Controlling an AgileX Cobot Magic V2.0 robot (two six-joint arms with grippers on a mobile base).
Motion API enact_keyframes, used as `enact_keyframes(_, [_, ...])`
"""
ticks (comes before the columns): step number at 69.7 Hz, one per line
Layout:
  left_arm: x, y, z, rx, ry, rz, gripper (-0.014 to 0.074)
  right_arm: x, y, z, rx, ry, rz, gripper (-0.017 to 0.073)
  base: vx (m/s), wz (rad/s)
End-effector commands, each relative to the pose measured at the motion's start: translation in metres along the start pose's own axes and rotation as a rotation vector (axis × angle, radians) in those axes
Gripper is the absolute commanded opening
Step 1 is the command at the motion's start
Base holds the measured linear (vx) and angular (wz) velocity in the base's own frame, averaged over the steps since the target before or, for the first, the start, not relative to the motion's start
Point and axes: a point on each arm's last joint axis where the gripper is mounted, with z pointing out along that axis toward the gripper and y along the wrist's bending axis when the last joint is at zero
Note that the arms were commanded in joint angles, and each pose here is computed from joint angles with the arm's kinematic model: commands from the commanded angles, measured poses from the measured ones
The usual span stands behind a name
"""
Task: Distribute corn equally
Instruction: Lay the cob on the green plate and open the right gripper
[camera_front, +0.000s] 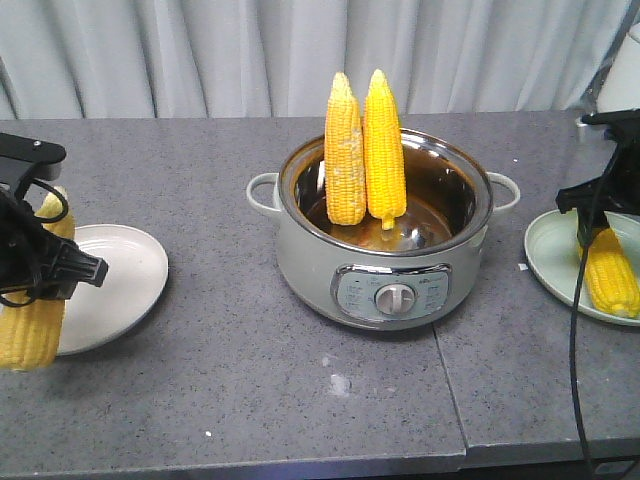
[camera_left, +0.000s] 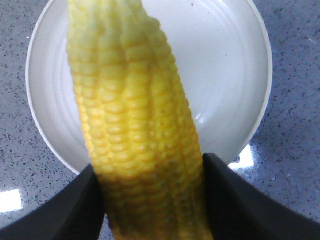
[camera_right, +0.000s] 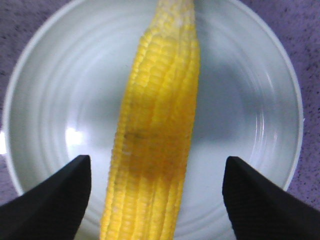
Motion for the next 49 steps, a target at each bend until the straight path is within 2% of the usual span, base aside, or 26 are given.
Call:
enact_keyframes(1, [-0.005,0.002,-0.017,0.008,-0.086,-0.017,0.0154,0.0,-0.005,-0.054,-0.007,-0.194,0.03,0.0497,0.0,0.0])
enact_keyframes(12, [-0.005,0.002,-0.017,0.008,-0.086,-0.017,0.0154,0.007,-0.002,-0.08,-0.049,-0.265,0.038,0.0484,0.0,0.0])
enact_keyframes(21, [-0.005,0.002,-0.017,0.008,-0.086,-0.017,0.0154,0.016,0.0,-0.1,-0.071,-0.291,0.011,0.0472,0.0,0.0])
enact_keyframes(34, [-0.005,0.002,-0.017,0.008,-0.086,-0.017,0.0154,0.032,0.008,-0.118,-0.144,-0.336,-0.04,0.0462,0.0,0.0])
enact_keyframes(49, [-0.005,0.002,-0.017,0.008,-0.086,-0.017,0.0154,0.073,0.018,-0.11,-0.15,-0.457,-0.011,0.0462,0.0,0.0])
